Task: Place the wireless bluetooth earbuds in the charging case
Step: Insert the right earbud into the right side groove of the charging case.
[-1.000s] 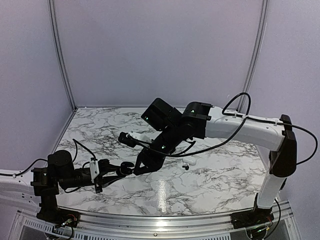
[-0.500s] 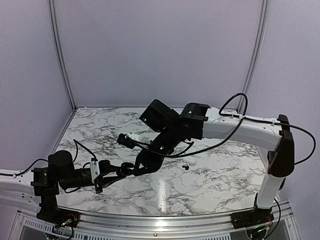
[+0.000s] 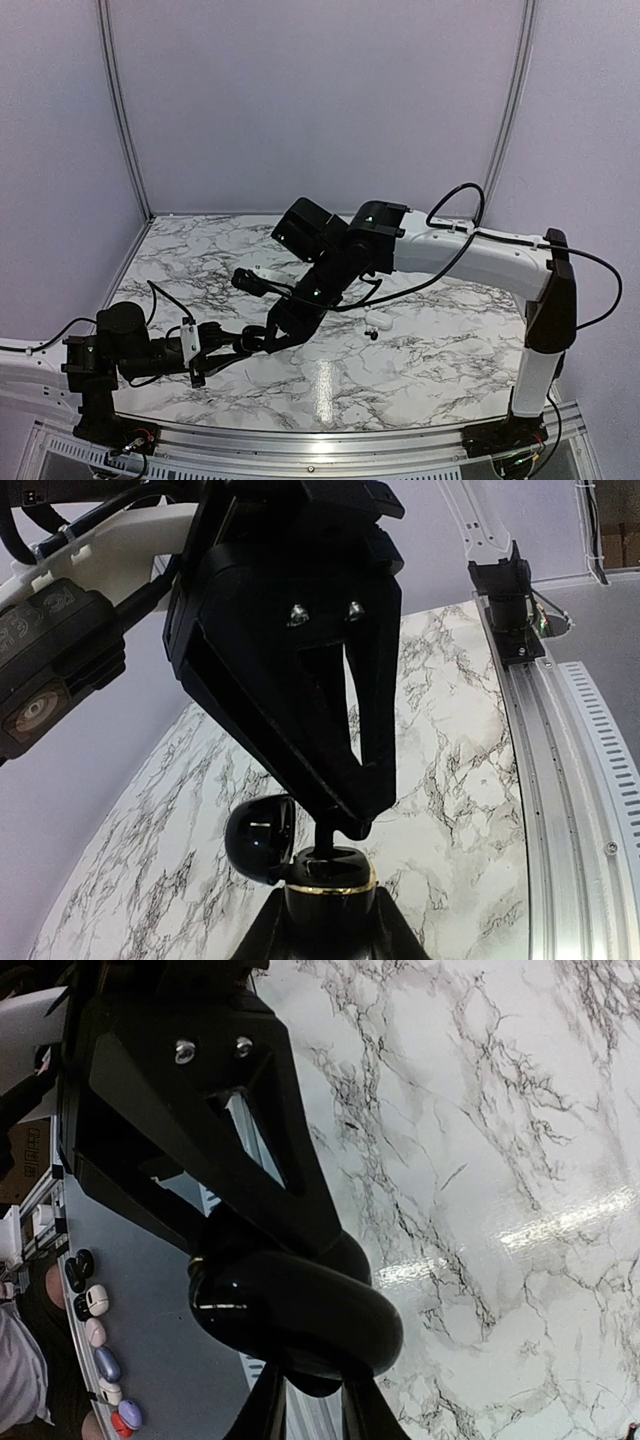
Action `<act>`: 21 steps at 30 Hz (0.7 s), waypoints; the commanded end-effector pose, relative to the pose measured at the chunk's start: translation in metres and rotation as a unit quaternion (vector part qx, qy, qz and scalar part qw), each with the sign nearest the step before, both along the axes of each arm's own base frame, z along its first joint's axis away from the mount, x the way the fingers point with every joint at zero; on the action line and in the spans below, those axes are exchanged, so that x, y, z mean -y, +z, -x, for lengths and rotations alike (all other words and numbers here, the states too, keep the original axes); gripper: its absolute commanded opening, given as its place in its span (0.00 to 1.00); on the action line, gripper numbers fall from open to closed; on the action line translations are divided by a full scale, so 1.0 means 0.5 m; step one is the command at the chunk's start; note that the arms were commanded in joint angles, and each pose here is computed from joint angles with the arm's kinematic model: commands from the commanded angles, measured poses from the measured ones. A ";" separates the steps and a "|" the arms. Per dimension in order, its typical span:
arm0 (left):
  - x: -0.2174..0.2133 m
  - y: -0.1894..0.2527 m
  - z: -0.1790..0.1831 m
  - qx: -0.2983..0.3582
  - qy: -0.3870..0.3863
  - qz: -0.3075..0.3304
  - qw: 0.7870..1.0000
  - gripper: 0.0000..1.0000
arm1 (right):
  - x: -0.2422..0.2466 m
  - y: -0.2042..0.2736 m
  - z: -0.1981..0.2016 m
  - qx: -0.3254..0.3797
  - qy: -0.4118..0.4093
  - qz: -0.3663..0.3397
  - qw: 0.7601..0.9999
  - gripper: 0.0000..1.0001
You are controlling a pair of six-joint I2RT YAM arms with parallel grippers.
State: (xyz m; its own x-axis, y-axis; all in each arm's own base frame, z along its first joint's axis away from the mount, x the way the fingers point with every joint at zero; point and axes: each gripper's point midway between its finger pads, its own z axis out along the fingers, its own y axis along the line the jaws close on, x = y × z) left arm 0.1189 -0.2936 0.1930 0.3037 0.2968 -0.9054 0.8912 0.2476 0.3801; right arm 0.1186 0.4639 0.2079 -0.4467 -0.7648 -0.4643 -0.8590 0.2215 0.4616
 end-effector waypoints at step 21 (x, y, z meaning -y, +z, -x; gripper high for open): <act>-0.028 0.139 0.012 0.033 0.003 0.170 0.985 0.00 | -0.042 0.163 0.014 -0.055 0.001 -0.096 0.994 0.58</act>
